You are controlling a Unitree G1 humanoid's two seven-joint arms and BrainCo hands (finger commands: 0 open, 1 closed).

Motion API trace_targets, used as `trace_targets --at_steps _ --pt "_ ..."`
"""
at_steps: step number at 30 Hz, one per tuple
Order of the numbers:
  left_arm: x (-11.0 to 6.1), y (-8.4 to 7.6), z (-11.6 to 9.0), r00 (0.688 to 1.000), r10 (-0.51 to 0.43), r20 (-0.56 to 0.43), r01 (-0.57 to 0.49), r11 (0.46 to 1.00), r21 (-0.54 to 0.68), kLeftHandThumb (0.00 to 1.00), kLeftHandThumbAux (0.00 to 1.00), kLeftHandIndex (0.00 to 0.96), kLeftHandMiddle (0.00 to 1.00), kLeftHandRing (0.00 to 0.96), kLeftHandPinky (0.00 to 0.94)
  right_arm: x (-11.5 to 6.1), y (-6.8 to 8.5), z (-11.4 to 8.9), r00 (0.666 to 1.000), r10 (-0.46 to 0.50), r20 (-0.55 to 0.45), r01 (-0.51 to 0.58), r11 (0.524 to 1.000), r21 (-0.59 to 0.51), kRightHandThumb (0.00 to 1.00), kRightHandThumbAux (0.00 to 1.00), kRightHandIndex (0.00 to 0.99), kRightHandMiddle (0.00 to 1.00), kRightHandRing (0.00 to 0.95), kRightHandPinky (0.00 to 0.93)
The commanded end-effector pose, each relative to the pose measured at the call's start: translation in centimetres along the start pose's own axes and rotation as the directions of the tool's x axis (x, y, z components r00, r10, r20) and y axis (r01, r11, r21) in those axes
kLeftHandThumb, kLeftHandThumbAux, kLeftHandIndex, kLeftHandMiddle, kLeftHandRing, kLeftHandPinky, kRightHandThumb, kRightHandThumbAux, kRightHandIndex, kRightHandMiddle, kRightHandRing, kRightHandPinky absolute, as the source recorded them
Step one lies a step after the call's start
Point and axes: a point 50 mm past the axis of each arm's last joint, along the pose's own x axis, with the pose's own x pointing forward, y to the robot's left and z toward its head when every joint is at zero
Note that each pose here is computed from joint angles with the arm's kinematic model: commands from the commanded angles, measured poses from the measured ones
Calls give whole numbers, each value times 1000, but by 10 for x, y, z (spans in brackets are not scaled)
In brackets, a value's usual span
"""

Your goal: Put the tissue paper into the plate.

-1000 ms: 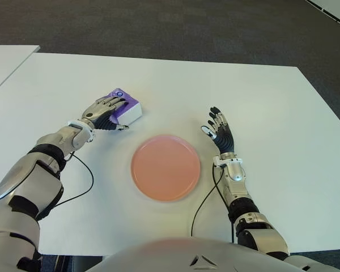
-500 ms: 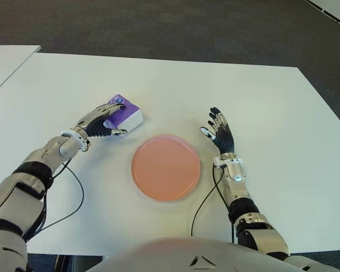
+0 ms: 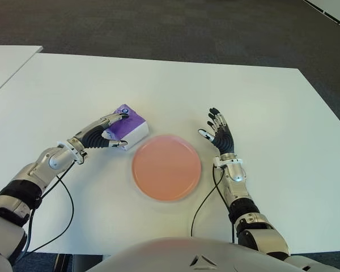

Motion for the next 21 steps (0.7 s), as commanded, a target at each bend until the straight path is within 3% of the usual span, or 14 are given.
trace_targets --at_steps 1,18,21 --pt "-42 -82 -23 883 -427 -196 402 902 -156 310 487 0 0 0 0 -80 8 -60 949 -17 -315 33 998 46 0 750 0 0 0 0" --pt "-40 -85 -19 874 -439 -207 413 897 -157 294 486 0 0 0 0 -79 6 -61 946 -34 -323 49 998 37 0 727 0 0 0 0" --pt "-38 -84 -18 885 -422 -194 406 906 -118 284 487 0 0 0 0 -78 6 -63 936 -33 -351 46 998 31 0 726 0 0 0 0"
